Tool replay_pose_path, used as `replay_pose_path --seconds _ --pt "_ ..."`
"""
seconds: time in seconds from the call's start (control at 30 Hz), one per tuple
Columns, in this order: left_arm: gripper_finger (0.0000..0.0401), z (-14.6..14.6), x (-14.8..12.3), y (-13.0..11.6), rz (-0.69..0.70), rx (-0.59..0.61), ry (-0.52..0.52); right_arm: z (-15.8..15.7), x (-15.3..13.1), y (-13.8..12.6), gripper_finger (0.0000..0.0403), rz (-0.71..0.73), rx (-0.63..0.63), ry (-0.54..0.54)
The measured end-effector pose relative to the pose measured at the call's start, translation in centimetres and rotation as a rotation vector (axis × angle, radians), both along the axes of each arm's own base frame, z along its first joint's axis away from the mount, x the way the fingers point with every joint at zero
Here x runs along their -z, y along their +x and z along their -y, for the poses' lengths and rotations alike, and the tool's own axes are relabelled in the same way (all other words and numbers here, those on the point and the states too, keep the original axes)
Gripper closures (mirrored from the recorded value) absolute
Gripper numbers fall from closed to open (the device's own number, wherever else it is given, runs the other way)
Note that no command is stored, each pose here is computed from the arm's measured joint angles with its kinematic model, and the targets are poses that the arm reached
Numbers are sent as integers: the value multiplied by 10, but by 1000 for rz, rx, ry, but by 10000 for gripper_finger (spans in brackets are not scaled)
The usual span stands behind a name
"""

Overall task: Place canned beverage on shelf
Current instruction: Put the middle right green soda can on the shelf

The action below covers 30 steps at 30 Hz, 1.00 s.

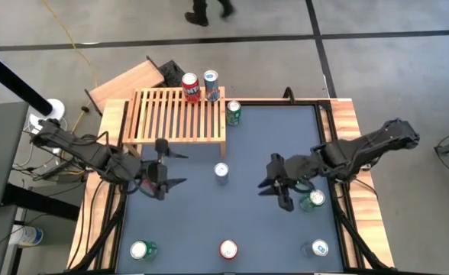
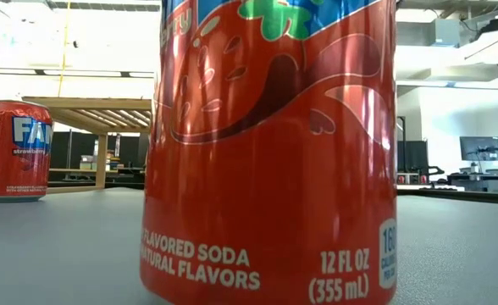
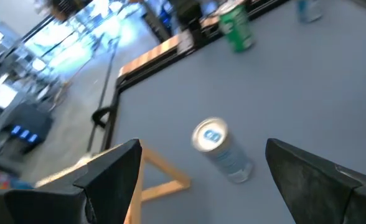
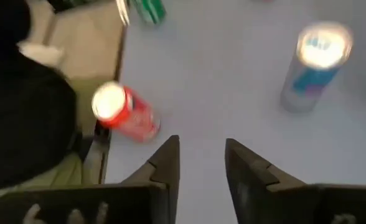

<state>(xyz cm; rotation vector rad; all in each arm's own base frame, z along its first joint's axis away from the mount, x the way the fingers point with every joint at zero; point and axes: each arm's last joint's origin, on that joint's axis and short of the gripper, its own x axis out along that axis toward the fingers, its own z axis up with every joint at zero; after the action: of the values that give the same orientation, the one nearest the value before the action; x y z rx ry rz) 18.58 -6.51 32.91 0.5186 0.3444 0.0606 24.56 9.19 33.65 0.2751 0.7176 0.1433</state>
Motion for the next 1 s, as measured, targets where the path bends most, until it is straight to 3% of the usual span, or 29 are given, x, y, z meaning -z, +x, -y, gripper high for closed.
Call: replay_pose_path --seconds 0.3,0.57,0.8,1.0 --pt "69 3 -8 -1 52 143 16 -41 -6 8 269 -506 131 86" --pt "69 4 -9 0 64 182 14 -57 -3 0 262 -883 239 -18" --pt "69 1 -9 1 65 165 14 -61 6 -10 216 -929 291 -59" --pt "69 -5 -10 3 64 155 -2 -49 14 -40 156 -970 447 -20"
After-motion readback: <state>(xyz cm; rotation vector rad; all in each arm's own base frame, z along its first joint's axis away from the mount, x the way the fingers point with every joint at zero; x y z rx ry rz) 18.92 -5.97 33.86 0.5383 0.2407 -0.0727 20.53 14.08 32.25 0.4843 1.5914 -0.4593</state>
